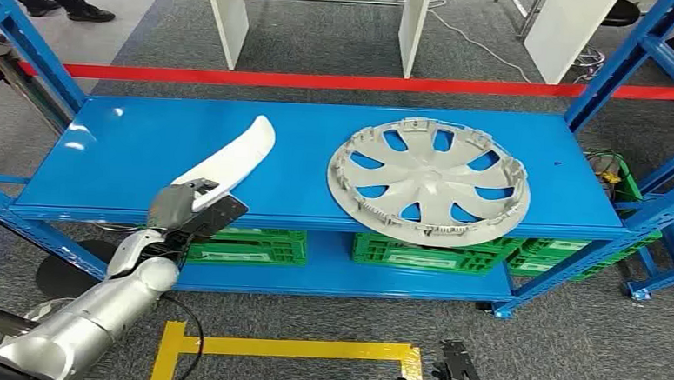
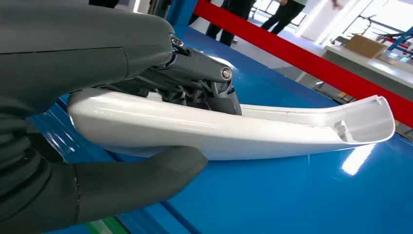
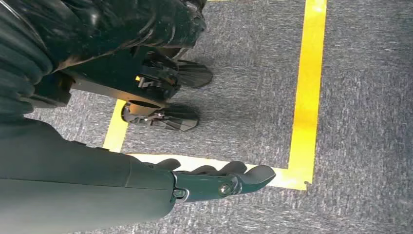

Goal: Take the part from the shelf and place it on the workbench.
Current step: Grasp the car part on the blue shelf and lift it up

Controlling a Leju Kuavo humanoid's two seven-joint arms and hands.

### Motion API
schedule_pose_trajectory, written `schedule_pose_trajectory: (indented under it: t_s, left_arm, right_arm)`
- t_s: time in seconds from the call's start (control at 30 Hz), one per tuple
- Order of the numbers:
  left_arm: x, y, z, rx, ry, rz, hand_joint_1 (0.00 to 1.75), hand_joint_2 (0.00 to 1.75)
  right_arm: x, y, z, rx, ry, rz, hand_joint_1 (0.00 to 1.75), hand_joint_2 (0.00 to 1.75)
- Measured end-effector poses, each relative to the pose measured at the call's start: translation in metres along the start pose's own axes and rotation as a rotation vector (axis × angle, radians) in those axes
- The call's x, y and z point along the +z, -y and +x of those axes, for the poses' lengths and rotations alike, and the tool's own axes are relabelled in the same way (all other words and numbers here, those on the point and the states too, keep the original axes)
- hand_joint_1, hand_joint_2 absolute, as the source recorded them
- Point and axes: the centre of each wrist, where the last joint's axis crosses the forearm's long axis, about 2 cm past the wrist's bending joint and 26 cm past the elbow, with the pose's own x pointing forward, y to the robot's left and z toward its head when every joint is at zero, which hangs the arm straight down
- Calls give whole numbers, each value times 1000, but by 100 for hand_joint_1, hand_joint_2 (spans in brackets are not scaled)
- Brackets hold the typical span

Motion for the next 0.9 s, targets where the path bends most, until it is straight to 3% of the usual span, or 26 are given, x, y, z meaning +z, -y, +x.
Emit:
schedule_pose_trajectory:
  t_s: [0.53, 0.9]
  left_arm:
    - [0, 1, 5, 35, 53, 90, 175, 175]
    - [-3, -21, 21, 30, 241, 343, 175, 175]
  right_arm:
    - [0, -1, 1, 7, 2, 3, 0, 175]
    - [-1, -1, 2, 17, 5, 13, 0, 175]
